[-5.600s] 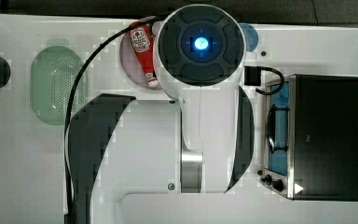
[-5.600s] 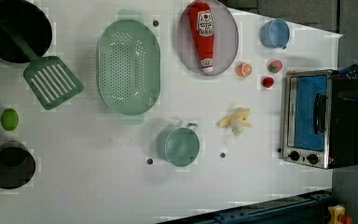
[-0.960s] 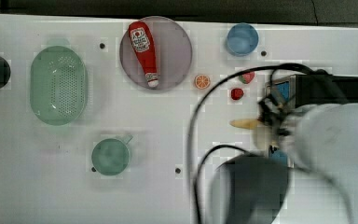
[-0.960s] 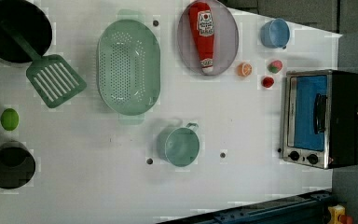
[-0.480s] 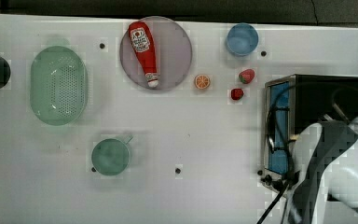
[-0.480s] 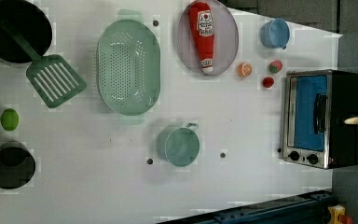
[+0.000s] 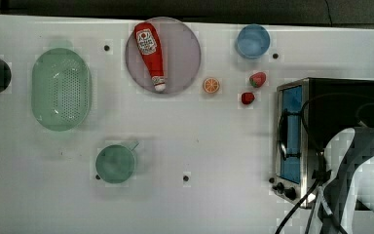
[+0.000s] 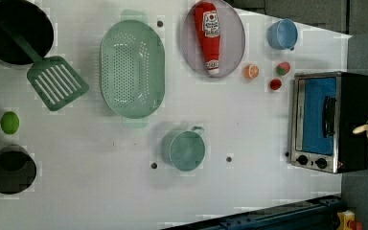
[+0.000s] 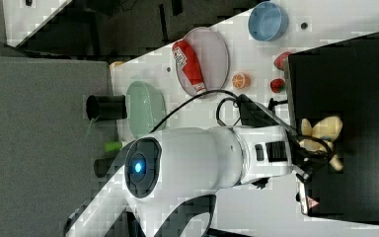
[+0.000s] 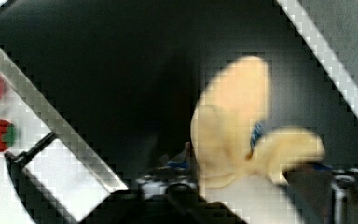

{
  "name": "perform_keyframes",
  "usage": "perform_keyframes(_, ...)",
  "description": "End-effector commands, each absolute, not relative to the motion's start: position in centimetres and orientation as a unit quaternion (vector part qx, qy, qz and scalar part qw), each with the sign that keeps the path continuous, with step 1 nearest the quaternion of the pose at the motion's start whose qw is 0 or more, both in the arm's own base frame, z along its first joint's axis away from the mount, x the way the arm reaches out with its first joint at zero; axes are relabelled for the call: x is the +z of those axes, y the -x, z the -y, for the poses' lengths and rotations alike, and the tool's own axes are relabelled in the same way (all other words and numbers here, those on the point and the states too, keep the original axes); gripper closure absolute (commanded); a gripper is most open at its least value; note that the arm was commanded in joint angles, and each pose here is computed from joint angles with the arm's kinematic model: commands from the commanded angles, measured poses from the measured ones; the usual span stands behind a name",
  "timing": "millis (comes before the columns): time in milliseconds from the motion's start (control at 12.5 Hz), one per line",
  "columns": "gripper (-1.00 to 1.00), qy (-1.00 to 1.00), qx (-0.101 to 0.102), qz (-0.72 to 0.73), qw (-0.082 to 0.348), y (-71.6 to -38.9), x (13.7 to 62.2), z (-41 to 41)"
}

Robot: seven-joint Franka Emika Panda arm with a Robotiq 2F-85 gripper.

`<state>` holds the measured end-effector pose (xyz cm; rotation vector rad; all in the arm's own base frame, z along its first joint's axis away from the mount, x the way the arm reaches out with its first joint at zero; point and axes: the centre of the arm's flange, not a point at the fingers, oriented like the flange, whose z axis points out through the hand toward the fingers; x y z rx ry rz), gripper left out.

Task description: Pick banana from table and place on oven.

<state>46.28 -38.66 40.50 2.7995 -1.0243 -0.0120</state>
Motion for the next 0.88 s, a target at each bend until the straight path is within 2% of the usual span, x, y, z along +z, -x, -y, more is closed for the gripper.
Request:
perform_keyframes(80, -0.77, -0.952, 0.013, 0.292, 0.086, -47.9, 42.4, 37.6)
perform_keyframes(160, -0.98, -0.953, 0.016, 0.292, 0.086, -48.0, 42.8, 37.5)
perform_keyframes(400, -1.0, -0.96, 0.036, 0.269, 0.074, -48.8, 46.5, 34.9)
perform_keyframes(640, -1.0, -0.955, 0.033, 0.292, 0.039, -49.8, 51.0, 27.8)
perform_keyframes(880, -1.0, -0.934, 0.008, 0.357, 0.018, -50.6, 54.3, 18.2)
